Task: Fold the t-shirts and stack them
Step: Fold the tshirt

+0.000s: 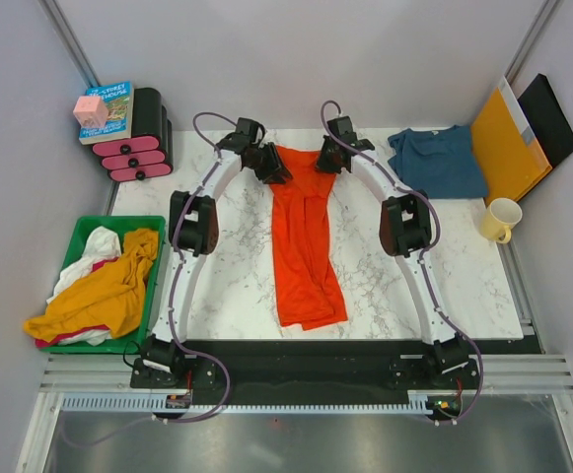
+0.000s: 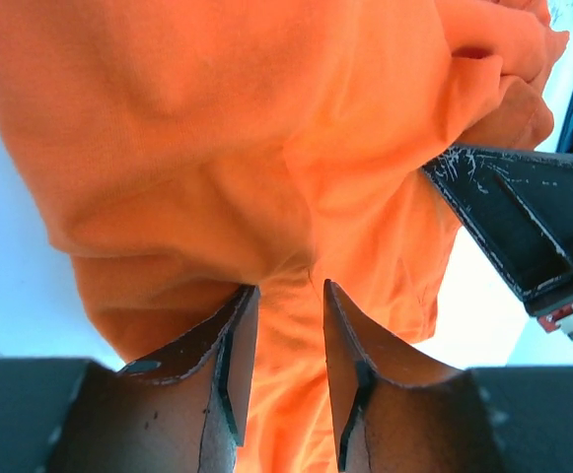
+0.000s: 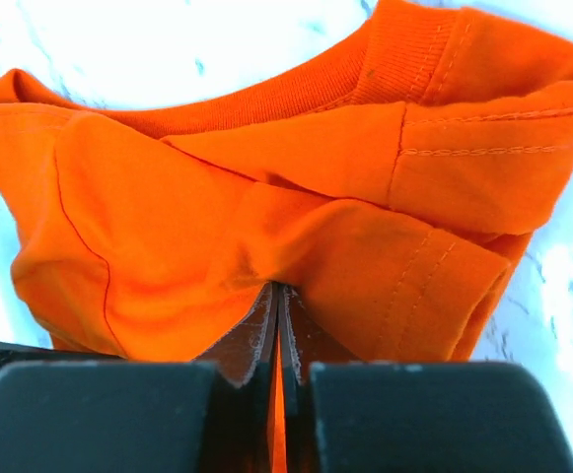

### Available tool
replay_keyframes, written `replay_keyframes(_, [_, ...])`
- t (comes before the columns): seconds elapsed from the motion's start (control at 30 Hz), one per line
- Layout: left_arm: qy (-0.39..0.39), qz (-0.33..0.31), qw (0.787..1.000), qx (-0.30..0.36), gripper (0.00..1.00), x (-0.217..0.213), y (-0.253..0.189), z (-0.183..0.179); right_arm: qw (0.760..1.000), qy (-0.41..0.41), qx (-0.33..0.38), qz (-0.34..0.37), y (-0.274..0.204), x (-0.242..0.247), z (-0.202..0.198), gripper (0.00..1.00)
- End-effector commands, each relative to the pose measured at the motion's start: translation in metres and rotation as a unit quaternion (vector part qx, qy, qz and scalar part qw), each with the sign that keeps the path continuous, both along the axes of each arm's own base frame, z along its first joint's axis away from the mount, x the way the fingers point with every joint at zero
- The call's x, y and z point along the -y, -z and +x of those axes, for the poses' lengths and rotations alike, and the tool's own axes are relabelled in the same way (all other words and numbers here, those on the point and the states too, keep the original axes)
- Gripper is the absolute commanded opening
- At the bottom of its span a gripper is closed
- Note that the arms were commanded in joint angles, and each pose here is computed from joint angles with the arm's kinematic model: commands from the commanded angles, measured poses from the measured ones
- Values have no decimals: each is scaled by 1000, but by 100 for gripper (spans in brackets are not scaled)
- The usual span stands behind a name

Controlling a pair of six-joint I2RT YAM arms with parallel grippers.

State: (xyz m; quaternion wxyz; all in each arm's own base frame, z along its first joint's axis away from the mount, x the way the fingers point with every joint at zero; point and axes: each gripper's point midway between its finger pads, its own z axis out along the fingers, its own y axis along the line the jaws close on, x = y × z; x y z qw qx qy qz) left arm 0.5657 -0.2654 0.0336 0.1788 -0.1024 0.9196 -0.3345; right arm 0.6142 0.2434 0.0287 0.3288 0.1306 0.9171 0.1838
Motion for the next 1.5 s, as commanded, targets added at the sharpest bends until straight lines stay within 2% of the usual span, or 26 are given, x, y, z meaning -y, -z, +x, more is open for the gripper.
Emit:
replay_keyframes(0.0, [-13,4,1000,-11,41,-14,7,4,1000,-7,-11,13,11,2,3,8])
replay_keyframes(0.07, [-20,12,999,28,44,-17,-30,10,1000,-6,11,7,-11,1,6,11])
replay_keyframes(0.1, [-26,29,998,44,48,-20,-32,11,999,-5,36,10,-41,-1,9,14])
replay_keyframes(0.13, [-28,31,997,68,50,-21,-50,12,998,-5,55,16,-62,-5,11,21])
replay_keyframes(0.17, [-33,25,992,116,51,-21,-97,13,997,3,70,23,-78,-5,14,25])
replay_keyframes(0.2, [-38,29,990,131,54,-24,-102,9,994,8,107,37,-124,-5,13,29])
replay_keyframes(0.23, [-42,27,989,142,56,-26,-116,6,995,11,96,39,-118,-5,4,38])
replay_keyframes(0.27, [-48,22,984,170,58,-30,-153,1,990,23,133,50,-143,-4,9,42])
replay_keyframes(0.3, [-51,23,984,169,60,-33,-158,-6,983,32,165,68,-189,-2,1,46])
replay_keyframes(0.33, [-50,22,983,175,61,-34,-168,-11,983,31,166,68,-193,-3,-6,53])
replay_keyframes(0.37, [-52,13,979,198,61,-36,-201,-23,983,27,170,68,-203,-4,-12,55])
replay_keyframes(0.4, [-56,23,983,176,61,-38,-187,-37,981,22,180,65,-224,-5,-22,56])
replay_keyframes(0.5, [-51,39,983,171,61,-37,-188,-84,984,3,179,23,-232,-7,-56,56])
replay_keyframes(0.53, [-49,48,983,169,61,-37,-183,-97,988,-6,153,-3,-205,-11,-74,56])
replay_keyframes(0.57, [-44,56,983,170,61,-36,-178,-108,986,-8,163,-10,-219,-9,-88,56])
replay_keyframes(0.63, [-40,82,983,159,60,-37,-159,-145,990,-17,130,-40,-183,-2,-113,55])
replay_keyframes(0.67, [-40,85,983,160,60,-37,-156,-156,990,-18,135,-38,-191,1,-125,55])
replay_keyframes(0.7, [-34,100,985,135,59,-36,-127,-178,990,-19,130,-43,-185,4,-134,55])
replay_keyframes(0.73, [-34,97,984,145,58,-37,-134,-190,992,-21,108,-61,-158,7,-152,54])
replay_keyframes(0.8, [-29,115,985,125,57,-35,-106,-220,990,-22,122,-69,-165,12,-175,53])
replay_keyframes(0.83, [-28,112,984,135,57,-35,-111,-230,990,-32,106,-87,-143,13,-195,52])
replay_keyframes(0.9, [-12,118,984,130,57,-29,-95,-255,987,-23,127,-94,-157,22,-216,52])
replay_keyframes(0.93, [-17,124,982,141,57,-30,-98,-260,988,-30,112,-104,-140,27,-233,52])
replay_keyframes(1.13, [14,134,984,115,58,-10,-59,-299,987,-25,99,-120,-127,64,-290,52])
replay_keyframes(1.3, [34,156,983,95,57,10,-39,-329,987,-15,103,-125,-130,89,-319,53])
replay_keyframes(1.47, [8,165,985,54,58,0,-18,-369,988,-21,83,-131,-113,99,-338,53])
